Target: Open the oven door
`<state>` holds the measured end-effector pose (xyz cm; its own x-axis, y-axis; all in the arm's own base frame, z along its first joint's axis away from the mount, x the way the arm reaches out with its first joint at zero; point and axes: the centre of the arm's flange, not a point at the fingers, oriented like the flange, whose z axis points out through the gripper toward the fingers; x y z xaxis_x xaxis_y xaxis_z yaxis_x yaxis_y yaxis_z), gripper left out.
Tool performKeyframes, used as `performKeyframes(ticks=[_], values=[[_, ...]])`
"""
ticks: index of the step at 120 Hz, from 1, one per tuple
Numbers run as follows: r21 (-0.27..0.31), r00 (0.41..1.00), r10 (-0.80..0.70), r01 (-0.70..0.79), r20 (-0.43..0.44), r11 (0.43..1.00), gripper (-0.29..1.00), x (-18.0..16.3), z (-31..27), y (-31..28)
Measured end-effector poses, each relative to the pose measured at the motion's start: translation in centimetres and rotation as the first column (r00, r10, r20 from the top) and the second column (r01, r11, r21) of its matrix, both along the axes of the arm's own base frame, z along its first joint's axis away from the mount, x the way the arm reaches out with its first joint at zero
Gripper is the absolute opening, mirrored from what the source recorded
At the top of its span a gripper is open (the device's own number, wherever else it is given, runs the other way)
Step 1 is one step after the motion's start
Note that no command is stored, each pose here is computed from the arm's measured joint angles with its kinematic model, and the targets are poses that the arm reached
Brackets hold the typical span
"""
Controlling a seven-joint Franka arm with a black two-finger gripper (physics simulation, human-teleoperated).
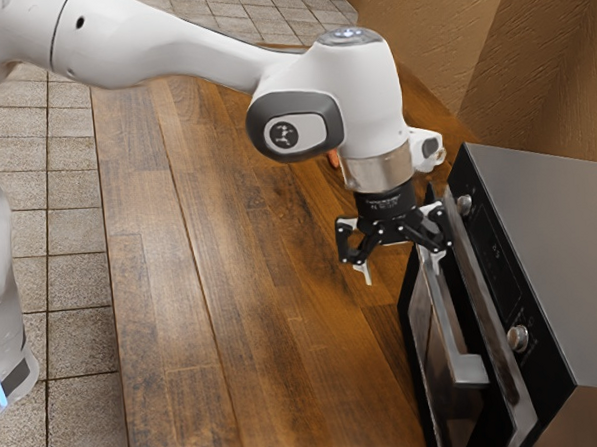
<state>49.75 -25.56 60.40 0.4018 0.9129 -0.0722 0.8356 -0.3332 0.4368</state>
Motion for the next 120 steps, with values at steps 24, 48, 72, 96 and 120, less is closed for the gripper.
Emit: performKeyframes(ticks=[24,48,72,96,120], values=[[0.004,0.999,0.047,-0.047,0.008,0.999,0.68,-3.6,-0.8,1.6],[-0.022,0.992,0.125,-0.124,0.027,0.992,0.67,-7.7,-1.0,3.3],[0.01,0.953,0.215,-0.222,0.212,0.975,0.68,-15.3,1.7,1.9],[-0.149,0.907,0.415,-0.402,0.068,0.903,0.7,-8.7,18.7,12.7],[0.073,0.689,0.633,-0.654,-0.352,0.753,0.7,-7.1,10.9,17.1]])
